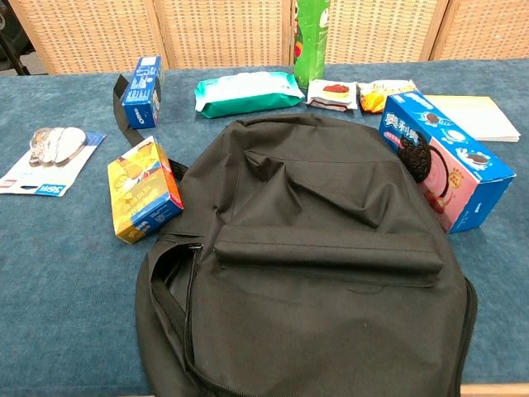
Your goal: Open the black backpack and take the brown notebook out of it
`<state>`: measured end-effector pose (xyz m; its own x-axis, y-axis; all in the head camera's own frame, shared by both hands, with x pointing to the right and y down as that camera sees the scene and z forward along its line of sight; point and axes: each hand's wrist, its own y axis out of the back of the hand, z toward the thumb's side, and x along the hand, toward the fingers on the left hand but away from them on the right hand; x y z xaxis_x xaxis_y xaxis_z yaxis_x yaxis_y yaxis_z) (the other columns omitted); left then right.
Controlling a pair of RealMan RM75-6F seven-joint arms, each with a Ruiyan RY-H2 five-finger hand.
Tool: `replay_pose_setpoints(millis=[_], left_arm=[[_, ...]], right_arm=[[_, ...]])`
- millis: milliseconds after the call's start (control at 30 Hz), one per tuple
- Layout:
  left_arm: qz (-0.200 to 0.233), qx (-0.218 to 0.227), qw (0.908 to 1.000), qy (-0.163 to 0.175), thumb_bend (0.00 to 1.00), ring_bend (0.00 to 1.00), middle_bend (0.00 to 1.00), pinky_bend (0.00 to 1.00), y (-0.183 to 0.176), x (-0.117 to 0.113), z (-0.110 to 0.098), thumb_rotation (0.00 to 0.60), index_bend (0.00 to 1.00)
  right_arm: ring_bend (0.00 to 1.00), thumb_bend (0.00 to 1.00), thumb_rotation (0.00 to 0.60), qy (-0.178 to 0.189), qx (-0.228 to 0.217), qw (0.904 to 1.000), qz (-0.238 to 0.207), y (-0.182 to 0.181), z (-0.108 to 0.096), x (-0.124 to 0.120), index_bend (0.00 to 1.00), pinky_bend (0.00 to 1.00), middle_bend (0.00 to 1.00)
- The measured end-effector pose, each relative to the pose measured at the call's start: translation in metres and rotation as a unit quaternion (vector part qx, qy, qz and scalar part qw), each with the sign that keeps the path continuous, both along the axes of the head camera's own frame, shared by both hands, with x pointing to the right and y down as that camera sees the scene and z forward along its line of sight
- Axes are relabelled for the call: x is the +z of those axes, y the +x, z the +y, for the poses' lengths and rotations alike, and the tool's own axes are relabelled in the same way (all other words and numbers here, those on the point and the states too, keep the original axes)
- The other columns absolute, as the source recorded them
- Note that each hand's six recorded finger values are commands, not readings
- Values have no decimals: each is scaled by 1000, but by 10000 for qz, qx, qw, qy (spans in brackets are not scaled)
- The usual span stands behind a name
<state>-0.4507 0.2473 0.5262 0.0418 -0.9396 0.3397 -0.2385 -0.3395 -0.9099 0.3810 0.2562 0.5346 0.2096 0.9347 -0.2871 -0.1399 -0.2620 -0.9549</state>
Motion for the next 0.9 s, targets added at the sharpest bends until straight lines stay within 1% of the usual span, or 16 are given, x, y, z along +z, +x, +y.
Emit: replay_pose_setpoints(millis=[167,300,400,500,633,733,800,900], left_arm=[[1,-6,10000,-13,211,0,0,0,0,0,0,600,0],[23,-18,10000,10,211,0,0,0,-1,-1,0,600,0],[42,-10,10000,10,211,0,0,0,-1,-1,-1,600,0],[40,-1,10000,0,212,0,0,0,-1,-1,-1,600,0],[27,-26,10000,-25,212,0,0,0,-2,0,-1,600,0],[41,-36,10000,-3,212,0,0,0,-2,-1,-1,600,0],[40,-22,10000,-9,212,0,0,0,-2,-1,-1,600,0],[21,-6,10000,-34,212,0,0,0,-1,0,0,600,0]], right_arm=[[0,0,600,-74,-91,9999,31,-2,2,2,0,0,0],[0,0,600,-194,-206,9996,-79,-7,6,2,0,0,0],[0,0,600,-406,-469,9978,-234,-15,10,4,0,0,0],[0,0,600,-736,-925,9920,-440,-26,17,6,0,0,0],[0,0,600,-1095,-1607,9786,-672,-46,29,3,0,0,0],[0,0,600,-1304,-1951,9688,-802,-60,40,2,0,0,0],[0,0,600,-1436,-2097,9638,-809,-66,47,4,0,0,0],[0,0,600,-1693,-2356,9536,-804,-76,57,8,7,0,0]])
